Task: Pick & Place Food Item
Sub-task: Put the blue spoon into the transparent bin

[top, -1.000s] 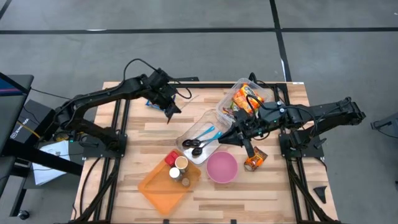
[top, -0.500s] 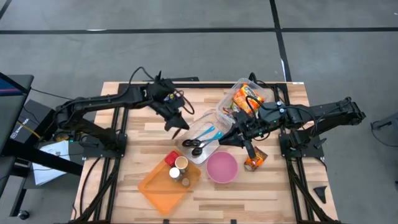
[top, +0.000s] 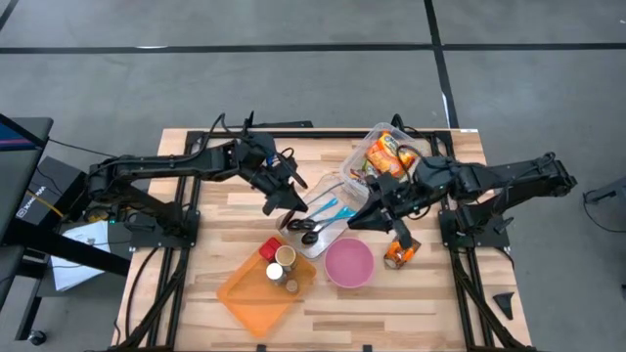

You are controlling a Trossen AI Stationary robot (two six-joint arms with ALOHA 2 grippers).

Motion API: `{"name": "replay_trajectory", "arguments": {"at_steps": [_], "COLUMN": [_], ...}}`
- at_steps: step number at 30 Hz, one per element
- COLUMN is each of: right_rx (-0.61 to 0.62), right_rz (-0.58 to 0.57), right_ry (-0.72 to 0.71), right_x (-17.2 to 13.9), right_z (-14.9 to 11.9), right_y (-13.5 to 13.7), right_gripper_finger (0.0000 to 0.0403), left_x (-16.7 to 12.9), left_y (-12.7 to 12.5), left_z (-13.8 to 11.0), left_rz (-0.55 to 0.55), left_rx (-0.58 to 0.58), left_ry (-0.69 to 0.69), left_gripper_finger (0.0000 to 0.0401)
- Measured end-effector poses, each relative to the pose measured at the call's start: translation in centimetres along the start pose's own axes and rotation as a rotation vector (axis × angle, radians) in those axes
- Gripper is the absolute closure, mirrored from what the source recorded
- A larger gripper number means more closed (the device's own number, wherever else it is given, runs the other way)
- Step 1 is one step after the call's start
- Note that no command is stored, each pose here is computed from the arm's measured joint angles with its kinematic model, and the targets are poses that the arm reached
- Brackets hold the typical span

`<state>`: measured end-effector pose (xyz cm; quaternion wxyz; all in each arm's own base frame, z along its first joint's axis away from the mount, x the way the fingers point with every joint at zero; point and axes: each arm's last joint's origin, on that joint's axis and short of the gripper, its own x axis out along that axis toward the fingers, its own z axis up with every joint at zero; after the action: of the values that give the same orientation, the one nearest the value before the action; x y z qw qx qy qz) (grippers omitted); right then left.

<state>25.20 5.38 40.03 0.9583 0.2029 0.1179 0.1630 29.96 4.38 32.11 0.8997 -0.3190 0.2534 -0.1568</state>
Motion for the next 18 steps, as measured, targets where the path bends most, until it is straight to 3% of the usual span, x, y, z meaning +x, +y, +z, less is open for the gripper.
{"name": "replay_trajectory", "arguments": {"at_steps": [8,18], "right_rx": [-0.051,-0.079], "right_rz": [0.037,0.058], "right_ry": [-0.071,-0.123], "right_x": [-1.2,-2.6], "right_z": [0.9,1.6], "right_y": [0.7,1.2], "right_gripper_finger": [0.0361,0.0361], "left_x": [1.3,6.1], "left_y": [1.3,6.2], "left_z": [-0.1,-1.6], "left_rz": [0.048,0.111], "left_rx": [-0.023,-0.121], "left_ry": [0.004,0.113], "left_gripper_finger": [0.0396,0.0396]}}
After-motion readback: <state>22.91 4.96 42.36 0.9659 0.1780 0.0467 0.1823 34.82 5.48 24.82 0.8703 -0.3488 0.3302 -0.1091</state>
